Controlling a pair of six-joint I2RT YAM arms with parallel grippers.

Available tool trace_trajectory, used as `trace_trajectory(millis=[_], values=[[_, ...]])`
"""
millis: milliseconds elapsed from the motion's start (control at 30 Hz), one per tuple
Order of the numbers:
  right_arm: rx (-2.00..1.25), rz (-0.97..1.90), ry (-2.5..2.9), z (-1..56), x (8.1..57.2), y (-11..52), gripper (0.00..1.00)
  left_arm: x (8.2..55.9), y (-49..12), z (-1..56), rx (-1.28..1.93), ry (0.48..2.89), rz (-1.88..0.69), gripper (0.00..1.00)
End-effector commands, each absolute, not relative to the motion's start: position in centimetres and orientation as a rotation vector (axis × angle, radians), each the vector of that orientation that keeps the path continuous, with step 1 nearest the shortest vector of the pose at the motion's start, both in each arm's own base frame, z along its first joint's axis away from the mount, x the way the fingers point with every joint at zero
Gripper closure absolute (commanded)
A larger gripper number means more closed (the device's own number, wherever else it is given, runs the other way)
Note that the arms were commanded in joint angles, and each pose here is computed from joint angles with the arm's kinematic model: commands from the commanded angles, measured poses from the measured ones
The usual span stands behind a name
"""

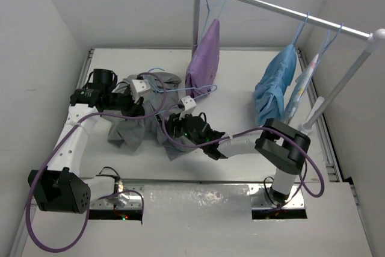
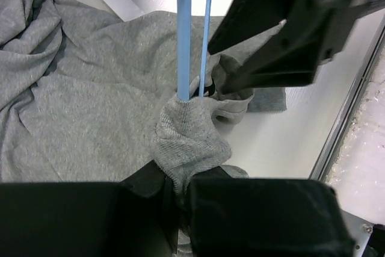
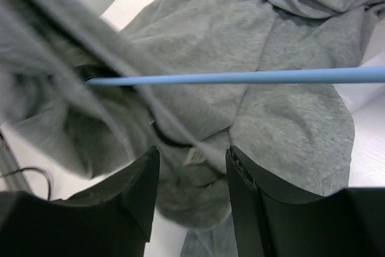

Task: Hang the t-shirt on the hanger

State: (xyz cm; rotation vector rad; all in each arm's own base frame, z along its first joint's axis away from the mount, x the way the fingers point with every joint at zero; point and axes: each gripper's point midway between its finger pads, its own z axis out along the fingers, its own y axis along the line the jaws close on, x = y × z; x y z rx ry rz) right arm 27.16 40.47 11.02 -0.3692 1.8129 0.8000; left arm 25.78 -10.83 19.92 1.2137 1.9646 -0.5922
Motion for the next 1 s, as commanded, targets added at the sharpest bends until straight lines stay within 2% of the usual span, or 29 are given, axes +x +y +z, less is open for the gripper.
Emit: trace_trajectory(millis=[0, 367, 433, 500, 533, 733, 767, 967], values=[[-0.224, 0.834, 1.748, 12.7, 29.3, 41.3, 0.54, 25.6, -11.1, 21.5, 1.215, 1.898, -0.582, 1.0], [-0.251, 0.805, 1.891, 5.7, 28.9, 41.9, 0.52, 26.2, -11.4, 22.3, 1.189, 1.875, -0.588, 1.0], [-0.19, 0.804, 1.929, 4.4, 29.3, 41.3, 0.55, 26.0, -11.7, 22.6, 1.193, 1.86, -0.612, 1.0], [-0.112, 0.84, 1.945, 3.9, 30.0, 40.2, 0.91, 25.6, -11.8, 22.8, 1.204, 1.856, -0.624, 1.0], [-0.063, 0.866, 1.924, 4.8, 30.3, 39.6, 1.0, 25.3, -11.7, 22.6, 1.221, 1.858, -0.621, 1.0], [0.256, 0.76, 1.914, 3.7, 30.3, 26.6, 1.0, 23.5, -9.5, 19.3, 1.39, 1.913, -0.508, 1.0], [0.296, 0.755, 1.866, 5.3, 30.9, 25.0, 1.0, 23.3, -9.2, 18.8, 1.413, 1.921, -0.486, 1.0], [0.379, 0.611, 1.807, 6.1, 29.9, 17.7, 1.0, 22.8, -7.7, 15.3, 1.5, 1.965, -0.417, 1.0]])
